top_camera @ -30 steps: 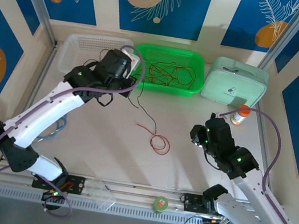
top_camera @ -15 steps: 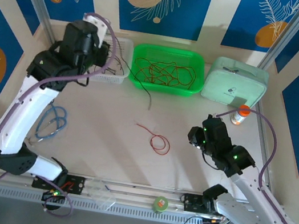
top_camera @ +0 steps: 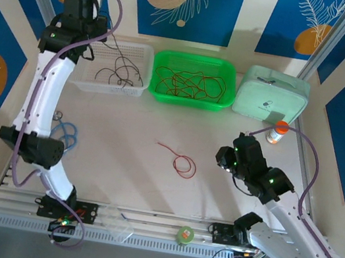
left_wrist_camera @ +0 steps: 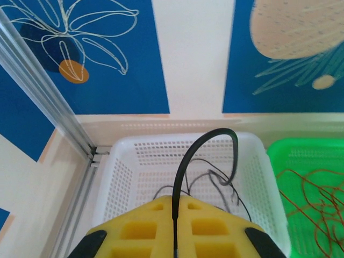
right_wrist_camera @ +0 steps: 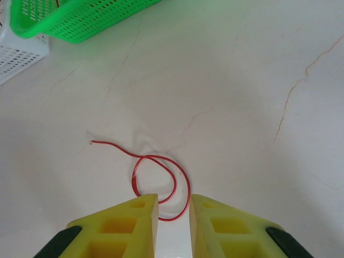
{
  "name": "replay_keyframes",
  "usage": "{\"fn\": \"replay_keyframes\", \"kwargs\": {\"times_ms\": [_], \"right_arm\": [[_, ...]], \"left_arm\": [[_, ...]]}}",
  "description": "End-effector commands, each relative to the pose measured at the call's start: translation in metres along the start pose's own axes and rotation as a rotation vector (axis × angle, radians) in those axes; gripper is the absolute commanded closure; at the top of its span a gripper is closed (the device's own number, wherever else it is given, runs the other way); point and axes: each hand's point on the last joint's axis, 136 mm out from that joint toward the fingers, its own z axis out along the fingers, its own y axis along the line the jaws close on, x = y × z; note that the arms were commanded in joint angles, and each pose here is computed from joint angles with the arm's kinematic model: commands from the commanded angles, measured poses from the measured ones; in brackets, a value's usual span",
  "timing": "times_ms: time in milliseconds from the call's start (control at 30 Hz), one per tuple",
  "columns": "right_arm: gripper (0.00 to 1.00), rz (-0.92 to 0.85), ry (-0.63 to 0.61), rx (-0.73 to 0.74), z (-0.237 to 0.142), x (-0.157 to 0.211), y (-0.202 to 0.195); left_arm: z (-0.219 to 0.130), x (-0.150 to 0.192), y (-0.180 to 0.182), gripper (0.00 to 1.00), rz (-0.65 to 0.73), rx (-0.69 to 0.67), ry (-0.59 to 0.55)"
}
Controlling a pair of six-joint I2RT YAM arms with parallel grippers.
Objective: Untangle the cables
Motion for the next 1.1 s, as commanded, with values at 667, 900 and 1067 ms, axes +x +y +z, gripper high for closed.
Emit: {"fn": "replay_keyframes", "kwargs": {"times_ms": [667, 900, 1067], "right_arm": [[0.78, 0.032, 0.066, 0.022, 0.011, 0.021, -0.008], [0.77, -0.014, 0.103, 0.102, 0.018, 0.032, -0.011], [0.75, -0.048, 0.173, 0.171, 0.035, 0.049, -0.008]], "left_arm": [[0.172, 0.14, 0.021, 0.98, -0.142, -0.038, 0.259], [0.193, 0.224, 0.005, 0.98, -0.219, 0.001, 0.409], [0.2, 0.262, -0.006, 0.88, -0.276, 0.017, 0.474]]}}
